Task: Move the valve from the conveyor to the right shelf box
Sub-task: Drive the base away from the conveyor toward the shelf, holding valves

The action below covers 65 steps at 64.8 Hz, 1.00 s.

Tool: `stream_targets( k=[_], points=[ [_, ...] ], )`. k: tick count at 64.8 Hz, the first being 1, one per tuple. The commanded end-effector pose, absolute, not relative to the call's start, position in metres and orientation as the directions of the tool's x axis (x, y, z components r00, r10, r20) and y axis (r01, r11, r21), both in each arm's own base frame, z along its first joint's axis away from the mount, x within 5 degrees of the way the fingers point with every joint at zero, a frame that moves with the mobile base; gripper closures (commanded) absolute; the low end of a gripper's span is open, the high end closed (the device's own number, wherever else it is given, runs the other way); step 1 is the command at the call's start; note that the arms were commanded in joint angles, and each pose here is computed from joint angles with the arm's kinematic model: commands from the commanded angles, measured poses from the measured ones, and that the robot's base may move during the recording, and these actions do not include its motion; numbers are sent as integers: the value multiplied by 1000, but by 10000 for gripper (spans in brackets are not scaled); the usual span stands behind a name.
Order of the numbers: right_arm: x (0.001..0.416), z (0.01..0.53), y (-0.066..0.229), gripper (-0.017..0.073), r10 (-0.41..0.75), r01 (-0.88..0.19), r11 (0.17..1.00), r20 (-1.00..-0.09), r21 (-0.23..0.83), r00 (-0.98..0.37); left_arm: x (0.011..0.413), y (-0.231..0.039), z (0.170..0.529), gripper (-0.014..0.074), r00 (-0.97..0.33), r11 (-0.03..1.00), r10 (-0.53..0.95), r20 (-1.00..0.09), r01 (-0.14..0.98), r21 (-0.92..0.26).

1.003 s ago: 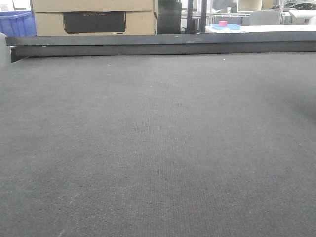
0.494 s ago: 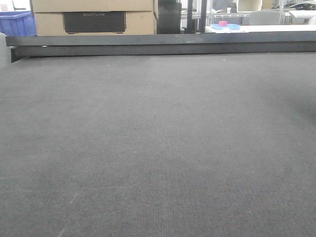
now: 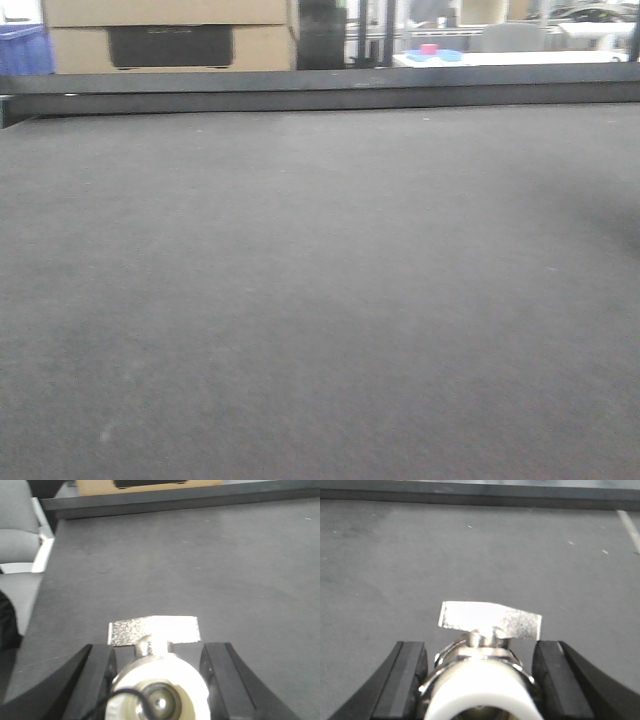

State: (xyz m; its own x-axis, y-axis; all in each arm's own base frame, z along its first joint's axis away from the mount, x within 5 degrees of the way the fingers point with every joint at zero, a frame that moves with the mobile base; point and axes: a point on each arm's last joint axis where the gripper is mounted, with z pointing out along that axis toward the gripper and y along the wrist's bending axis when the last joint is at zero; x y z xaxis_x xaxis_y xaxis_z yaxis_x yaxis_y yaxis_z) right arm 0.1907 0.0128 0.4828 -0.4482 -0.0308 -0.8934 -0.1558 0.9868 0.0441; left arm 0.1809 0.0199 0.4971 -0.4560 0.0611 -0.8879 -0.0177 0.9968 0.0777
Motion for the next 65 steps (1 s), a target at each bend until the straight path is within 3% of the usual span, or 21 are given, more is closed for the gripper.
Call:
stream_targets(
  k=[1,65],
  points=[
    [186,496,12,722,-25,-151,988,-932,32,-362,179,20,505,705,-399,998,49,-916,-27,65],
    [186,496,12,722,-25,-151,988,-932,32,-362,179,20,505,705,-400,997,51,-915,-30,68]
  ],
)
